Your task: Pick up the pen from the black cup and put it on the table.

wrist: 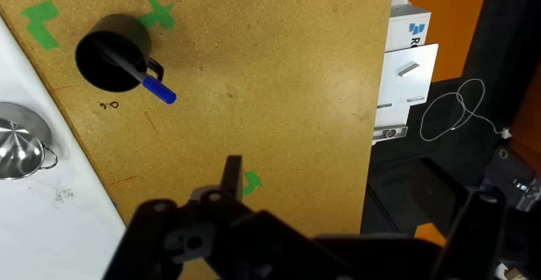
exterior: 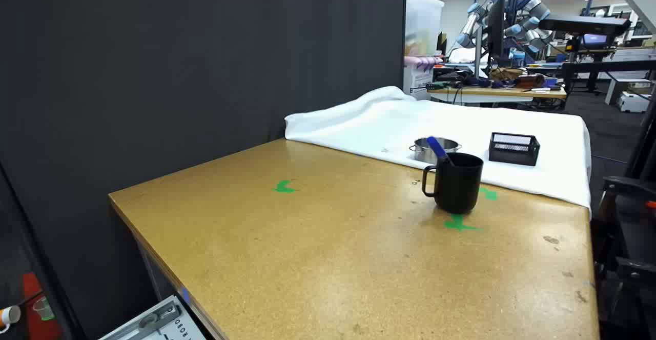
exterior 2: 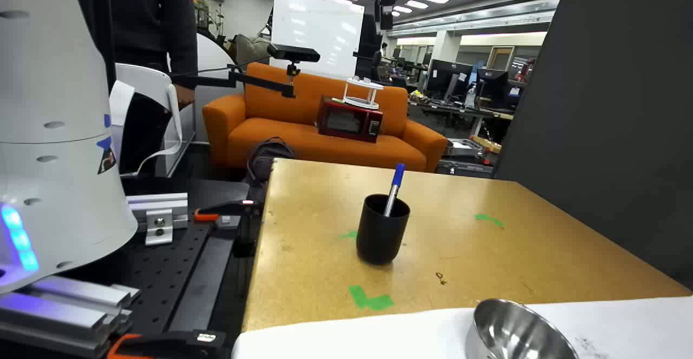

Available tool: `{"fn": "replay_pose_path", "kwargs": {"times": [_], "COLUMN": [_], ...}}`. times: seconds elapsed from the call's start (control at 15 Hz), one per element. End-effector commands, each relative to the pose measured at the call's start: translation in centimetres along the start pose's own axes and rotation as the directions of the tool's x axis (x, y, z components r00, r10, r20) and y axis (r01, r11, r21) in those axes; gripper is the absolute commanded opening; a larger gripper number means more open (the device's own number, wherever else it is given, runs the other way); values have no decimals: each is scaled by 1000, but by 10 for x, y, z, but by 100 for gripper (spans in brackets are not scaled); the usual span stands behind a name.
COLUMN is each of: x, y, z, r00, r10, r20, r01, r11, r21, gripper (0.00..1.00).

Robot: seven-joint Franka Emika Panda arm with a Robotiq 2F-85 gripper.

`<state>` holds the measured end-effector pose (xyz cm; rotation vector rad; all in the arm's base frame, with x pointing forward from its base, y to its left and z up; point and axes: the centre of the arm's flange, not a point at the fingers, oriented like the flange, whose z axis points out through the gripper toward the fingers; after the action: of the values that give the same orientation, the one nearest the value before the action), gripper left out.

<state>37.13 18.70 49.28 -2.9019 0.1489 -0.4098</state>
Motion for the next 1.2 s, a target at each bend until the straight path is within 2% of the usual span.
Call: {"fn": "replay_pose_path", "kwargs": {"times": [0.0, 0.47, 0.8, 0.93, 1.13], "x": [0, 1, 12, 19, 26], "y": [0, 3, 44, 67, 93], "z": [0, 2, 10, 14, 24], "r00": [1000, 1000, 999, 993, 959], "r10": [0, 9, -30, -109, -280], "r20": [0, 2, 26, 33, 43], "r01": [0, -9, 30, 107, 276], "r11": [1000, 1000, 1000, 993, 958], "r21": [0, -8, 6, 43, 82], "gripper": [100, 100, 100, 100, 100]}}
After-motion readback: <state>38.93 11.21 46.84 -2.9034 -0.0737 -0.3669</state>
